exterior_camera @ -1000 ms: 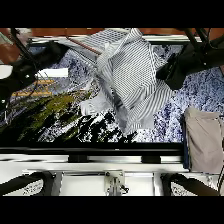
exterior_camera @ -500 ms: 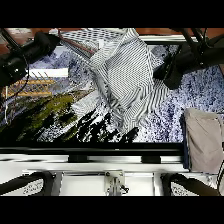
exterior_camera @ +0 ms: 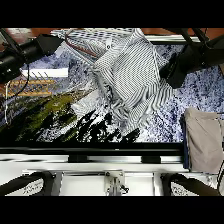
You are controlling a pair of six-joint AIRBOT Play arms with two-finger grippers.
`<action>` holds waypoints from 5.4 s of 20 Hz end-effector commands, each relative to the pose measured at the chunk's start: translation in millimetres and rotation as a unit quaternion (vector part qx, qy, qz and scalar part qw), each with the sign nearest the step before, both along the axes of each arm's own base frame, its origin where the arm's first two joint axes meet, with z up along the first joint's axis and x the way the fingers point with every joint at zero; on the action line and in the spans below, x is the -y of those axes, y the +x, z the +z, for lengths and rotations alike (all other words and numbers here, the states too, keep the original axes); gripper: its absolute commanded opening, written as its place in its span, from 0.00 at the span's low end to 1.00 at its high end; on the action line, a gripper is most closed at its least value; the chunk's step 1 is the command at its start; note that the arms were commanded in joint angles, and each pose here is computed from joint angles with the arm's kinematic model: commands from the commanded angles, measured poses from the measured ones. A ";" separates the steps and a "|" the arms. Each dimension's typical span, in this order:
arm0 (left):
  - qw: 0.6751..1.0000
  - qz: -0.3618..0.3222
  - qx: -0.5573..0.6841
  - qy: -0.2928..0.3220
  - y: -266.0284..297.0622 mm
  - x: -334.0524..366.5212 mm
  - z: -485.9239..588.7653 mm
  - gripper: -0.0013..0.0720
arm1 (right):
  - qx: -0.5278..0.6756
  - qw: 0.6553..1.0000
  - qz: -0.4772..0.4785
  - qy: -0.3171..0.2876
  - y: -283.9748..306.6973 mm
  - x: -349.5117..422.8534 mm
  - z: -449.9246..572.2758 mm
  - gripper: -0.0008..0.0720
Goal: Fold the shirts.
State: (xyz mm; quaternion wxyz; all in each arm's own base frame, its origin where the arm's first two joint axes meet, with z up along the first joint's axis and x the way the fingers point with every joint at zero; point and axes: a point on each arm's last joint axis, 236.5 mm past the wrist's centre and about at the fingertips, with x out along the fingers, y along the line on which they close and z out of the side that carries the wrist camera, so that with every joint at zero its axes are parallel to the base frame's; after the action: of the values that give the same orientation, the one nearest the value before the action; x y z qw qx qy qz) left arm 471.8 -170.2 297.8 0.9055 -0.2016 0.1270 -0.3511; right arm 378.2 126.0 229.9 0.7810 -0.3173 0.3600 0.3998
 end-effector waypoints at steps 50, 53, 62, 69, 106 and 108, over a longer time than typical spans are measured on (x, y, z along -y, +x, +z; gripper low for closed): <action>0.962 -0.256 -0.007 -0.091 -109.6 154.4 45.9 0.09 | 0.126 0.987 -0.040 -0.092 50.1 7.2 16.0 0.11; 0.939 -0.339 -0.019 -0.057 -154.3 175.9 31.2 0.09 | 0.111 0.989 -0.071 -0.069 48.9 6.7 15.5 0.11; 0.935 -0.307 -0.109 0.139 -153.7 172.8 -70.6 0.08 | 0.087 0.991 -0.097 0.032 24.6 -19.1 38.9 0.11; 0.951 -0.237 -0.126 0.153 -111.9 128.9 -80.2 0.09 | 0.096 0.986 -0.098 0.098 -6.4 -31.9 75.5 0.11; 0.977 -0.157 0.102 0.098 -84.7 91.8 105.2 0.85 | 0.399 0.628 -0.668 0.005 -56.5 362.3 232.5 0.11; 0.978 -0.157 0.099 0.098 -82.8 92.2 102.9 0.85 | 0.415 0.603 -0.681 0.013 -70.2 376.1 241.7 0.11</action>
State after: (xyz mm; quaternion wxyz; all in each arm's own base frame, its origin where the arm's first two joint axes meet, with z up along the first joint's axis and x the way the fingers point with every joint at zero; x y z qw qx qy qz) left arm 386.6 -261.4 403.9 0.8631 -0.0515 0.0967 -0.4930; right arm 334.5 -221.4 461.0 0.9163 -0.1030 0.1168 -0.3689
